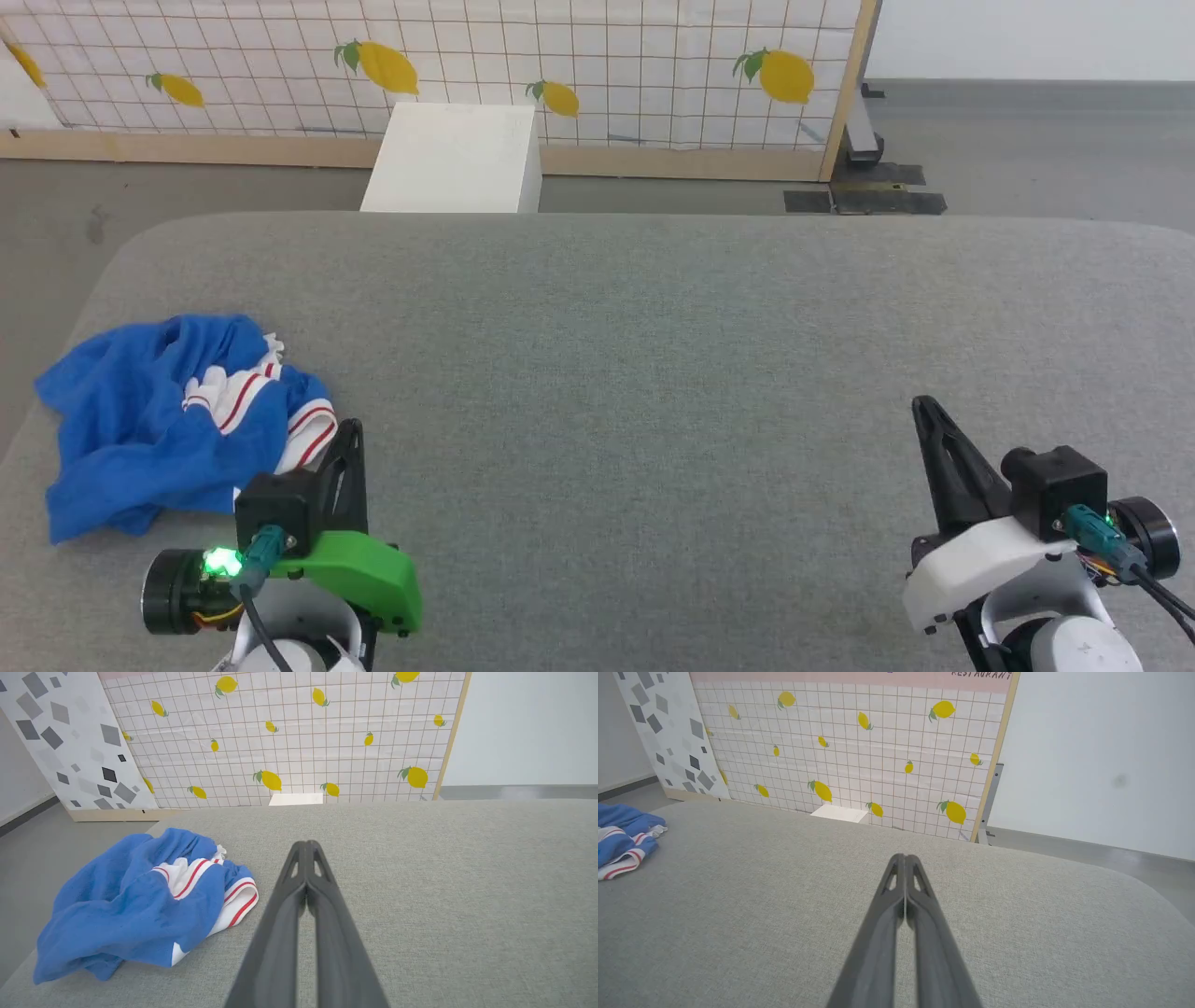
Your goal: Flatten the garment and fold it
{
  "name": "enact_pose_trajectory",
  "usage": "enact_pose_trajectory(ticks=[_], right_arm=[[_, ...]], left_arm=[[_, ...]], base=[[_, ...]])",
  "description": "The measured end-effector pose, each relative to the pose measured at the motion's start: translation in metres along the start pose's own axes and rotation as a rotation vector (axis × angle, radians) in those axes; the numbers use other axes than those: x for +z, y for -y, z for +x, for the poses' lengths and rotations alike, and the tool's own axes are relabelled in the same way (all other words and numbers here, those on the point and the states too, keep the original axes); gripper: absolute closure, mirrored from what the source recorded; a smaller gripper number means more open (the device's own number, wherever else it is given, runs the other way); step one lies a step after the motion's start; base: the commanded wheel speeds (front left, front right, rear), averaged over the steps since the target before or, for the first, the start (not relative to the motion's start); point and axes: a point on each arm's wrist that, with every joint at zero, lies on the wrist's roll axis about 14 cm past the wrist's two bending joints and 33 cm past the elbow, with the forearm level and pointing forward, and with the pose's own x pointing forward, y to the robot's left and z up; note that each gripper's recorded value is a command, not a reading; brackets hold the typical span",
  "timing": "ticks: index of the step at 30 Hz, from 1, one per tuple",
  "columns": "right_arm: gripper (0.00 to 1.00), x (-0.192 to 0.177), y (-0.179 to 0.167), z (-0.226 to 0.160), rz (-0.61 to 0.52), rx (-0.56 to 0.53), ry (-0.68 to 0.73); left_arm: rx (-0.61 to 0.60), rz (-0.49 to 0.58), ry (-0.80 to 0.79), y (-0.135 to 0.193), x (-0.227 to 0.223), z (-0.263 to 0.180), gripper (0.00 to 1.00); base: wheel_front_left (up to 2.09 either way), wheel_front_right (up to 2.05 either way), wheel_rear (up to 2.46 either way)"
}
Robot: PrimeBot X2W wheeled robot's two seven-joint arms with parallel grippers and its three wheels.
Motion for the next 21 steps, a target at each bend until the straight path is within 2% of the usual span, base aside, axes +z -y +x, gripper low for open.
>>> enact_pose_trajectory(ticks=[21], right_arm=[[1.0,0.0,0.0,0.0,0.0,0.0,0.0]], left_arm=[[0.0,0.0,0.0,0.0001,0.0,0.0,1.0]], base=[[0.0,0.0,0.0]])
